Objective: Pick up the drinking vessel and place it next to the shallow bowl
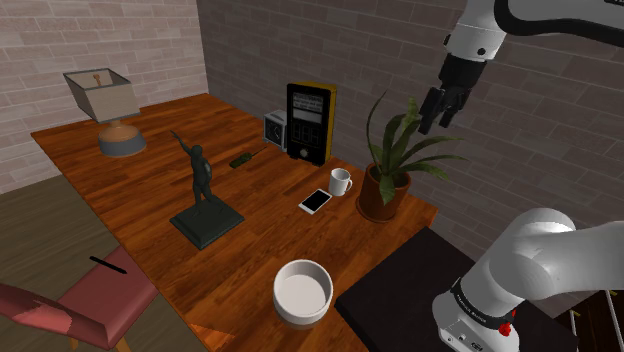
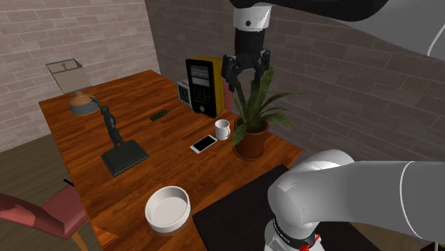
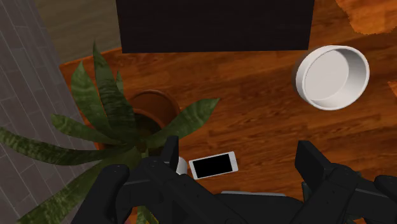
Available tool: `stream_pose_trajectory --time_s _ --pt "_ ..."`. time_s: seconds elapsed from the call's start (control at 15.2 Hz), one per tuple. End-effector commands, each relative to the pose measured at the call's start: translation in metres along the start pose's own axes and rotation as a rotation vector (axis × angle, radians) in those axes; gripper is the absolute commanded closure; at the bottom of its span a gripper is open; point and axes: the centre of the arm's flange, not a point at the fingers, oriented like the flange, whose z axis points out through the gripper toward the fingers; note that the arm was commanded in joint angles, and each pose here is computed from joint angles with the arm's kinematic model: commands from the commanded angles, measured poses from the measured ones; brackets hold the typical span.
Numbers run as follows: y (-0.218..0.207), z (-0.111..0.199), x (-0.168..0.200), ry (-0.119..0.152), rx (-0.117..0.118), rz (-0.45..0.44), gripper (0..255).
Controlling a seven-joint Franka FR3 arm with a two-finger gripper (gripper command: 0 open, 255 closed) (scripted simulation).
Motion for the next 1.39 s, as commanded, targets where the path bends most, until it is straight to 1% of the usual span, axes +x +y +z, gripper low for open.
stream_pose_trajectory --time_s 0.0,1.32 --pt "0.000 0.000 0.000 0.000 0.000 0.000 0" --pt "0.029 0.197 0.176 -0.024 -0.033 0.027 0"
